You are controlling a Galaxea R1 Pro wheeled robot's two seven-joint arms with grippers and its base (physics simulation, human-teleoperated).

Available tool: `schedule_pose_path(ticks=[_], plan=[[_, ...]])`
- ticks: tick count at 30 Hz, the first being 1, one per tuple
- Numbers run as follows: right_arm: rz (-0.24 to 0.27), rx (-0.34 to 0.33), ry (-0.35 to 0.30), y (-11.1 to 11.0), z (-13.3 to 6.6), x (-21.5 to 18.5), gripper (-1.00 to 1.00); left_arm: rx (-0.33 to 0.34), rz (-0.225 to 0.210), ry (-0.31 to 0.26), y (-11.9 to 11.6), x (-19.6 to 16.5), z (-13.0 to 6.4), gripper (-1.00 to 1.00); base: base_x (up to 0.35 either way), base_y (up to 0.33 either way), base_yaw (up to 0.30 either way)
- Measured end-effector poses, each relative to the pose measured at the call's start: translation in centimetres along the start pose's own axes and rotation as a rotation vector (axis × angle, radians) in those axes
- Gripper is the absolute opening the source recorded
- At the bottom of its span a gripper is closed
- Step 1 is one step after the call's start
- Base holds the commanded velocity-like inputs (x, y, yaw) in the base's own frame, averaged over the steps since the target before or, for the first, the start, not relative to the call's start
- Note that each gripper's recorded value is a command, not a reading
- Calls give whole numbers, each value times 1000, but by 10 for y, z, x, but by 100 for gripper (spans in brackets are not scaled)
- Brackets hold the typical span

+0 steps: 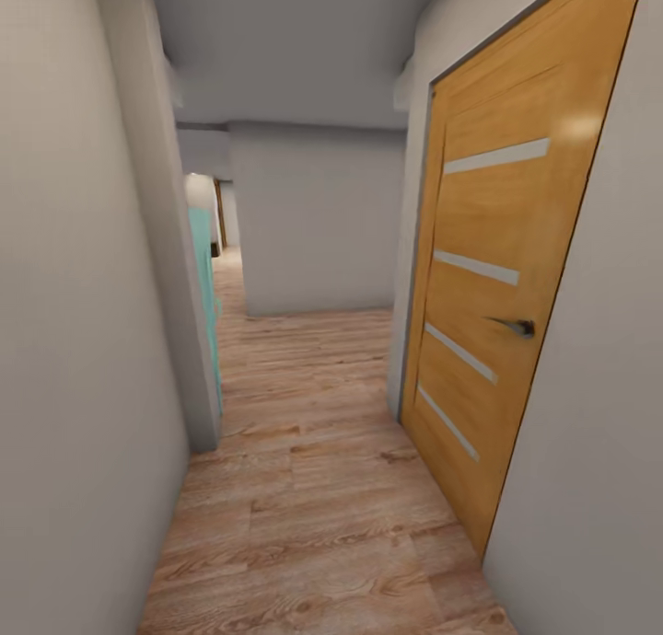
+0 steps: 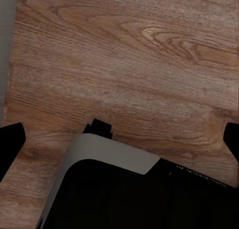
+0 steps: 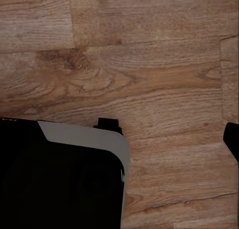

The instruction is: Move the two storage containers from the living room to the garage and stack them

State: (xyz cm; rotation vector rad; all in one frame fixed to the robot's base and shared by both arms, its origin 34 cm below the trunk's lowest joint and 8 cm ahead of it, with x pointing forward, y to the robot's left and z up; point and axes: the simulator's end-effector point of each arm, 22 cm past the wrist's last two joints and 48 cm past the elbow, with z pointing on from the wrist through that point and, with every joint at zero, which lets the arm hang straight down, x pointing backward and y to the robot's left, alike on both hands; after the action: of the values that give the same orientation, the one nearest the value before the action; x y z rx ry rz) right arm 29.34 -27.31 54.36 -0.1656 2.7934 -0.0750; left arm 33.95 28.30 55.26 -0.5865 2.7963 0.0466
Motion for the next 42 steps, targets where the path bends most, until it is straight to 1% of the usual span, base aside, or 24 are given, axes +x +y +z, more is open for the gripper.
schedule_pose_path(ticks=[8, 14, 42], plan=[[0, 0, 1, 0, 0, 0, 100, 1, 1, 1, -1, 0, 0, 100, 321, -2, 266], [0, 2, 0, -1, 0, 0, 100, 2, 2, 2, -1, 1, 0, 100, 318, -102, 207], [-4, 1, 0, -1, 0, 0, 100, 0, 2, 11, 1, 2, 0, 100, 316, -134, 7]])
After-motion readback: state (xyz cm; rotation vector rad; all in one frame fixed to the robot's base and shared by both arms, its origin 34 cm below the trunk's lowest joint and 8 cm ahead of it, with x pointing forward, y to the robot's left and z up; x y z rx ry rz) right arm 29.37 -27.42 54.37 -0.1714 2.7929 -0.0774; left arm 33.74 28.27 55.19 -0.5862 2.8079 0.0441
